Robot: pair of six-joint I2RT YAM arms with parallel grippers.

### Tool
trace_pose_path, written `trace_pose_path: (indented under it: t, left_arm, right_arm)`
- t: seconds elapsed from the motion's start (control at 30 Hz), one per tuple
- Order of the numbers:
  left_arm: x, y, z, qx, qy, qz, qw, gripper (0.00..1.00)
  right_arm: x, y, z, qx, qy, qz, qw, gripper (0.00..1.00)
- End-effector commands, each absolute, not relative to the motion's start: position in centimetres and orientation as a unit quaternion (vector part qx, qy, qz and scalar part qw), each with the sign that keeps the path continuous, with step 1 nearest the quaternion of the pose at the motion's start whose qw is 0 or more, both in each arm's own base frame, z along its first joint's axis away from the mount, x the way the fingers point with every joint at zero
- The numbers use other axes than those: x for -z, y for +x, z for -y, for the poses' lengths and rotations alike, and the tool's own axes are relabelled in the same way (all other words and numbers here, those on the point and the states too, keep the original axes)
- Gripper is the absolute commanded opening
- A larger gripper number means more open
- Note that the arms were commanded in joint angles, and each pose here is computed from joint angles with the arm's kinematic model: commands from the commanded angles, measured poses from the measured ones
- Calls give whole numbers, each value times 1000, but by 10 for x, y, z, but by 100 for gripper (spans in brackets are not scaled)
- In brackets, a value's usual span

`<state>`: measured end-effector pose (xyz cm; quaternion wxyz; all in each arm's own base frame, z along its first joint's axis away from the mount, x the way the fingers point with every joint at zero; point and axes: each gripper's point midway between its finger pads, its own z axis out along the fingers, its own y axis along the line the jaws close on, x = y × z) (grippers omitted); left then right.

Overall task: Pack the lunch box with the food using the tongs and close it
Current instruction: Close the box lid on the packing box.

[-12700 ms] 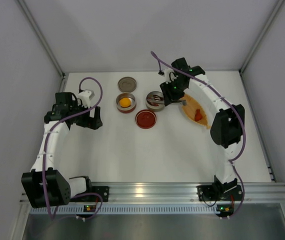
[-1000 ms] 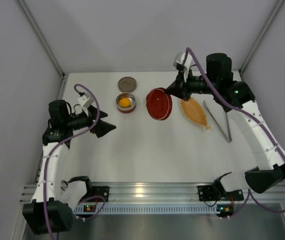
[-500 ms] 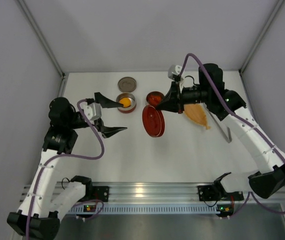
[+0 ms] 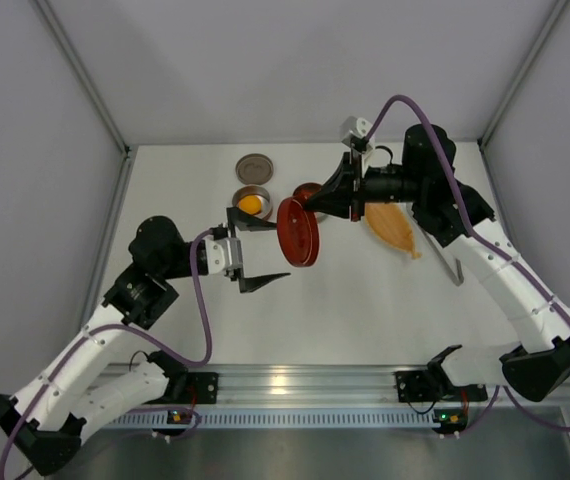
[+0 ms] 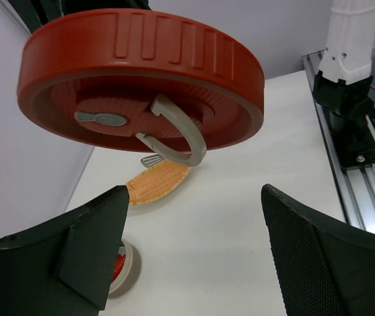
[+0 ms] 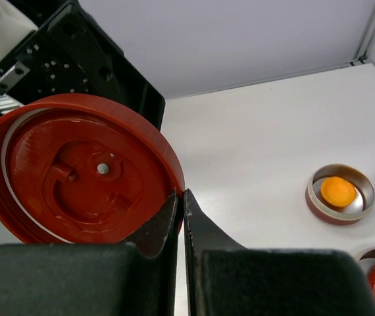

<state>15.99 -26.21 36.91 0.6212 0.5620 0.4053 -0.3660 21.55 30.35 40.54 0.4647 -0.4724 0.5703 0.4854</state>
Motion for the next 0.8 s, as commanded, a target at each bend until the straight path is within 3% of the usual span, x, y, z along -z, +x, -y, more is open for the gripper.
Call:
trace_pose_path:
  t: [0.0,0.2,0.47,0.77]
  left_arm:
    - [-387,188,266,293,515,-414,691,87]
    - [-390,189,276,269,500,-417,710,88]
    - [-393,203,272,229,483,-427,730,73]
    - [-402,178,275,274,498,-390,724,69]
  right_arm:
    - [-432,211,-311,-496,-467,-538,496,0]
    - [-430,213,-310,-491,-462,-546,497,0]
    - [-422,213,-308,-486,-462,-558,489,0]
    - [-412,224,-311,-484,-441,-583,481,0]
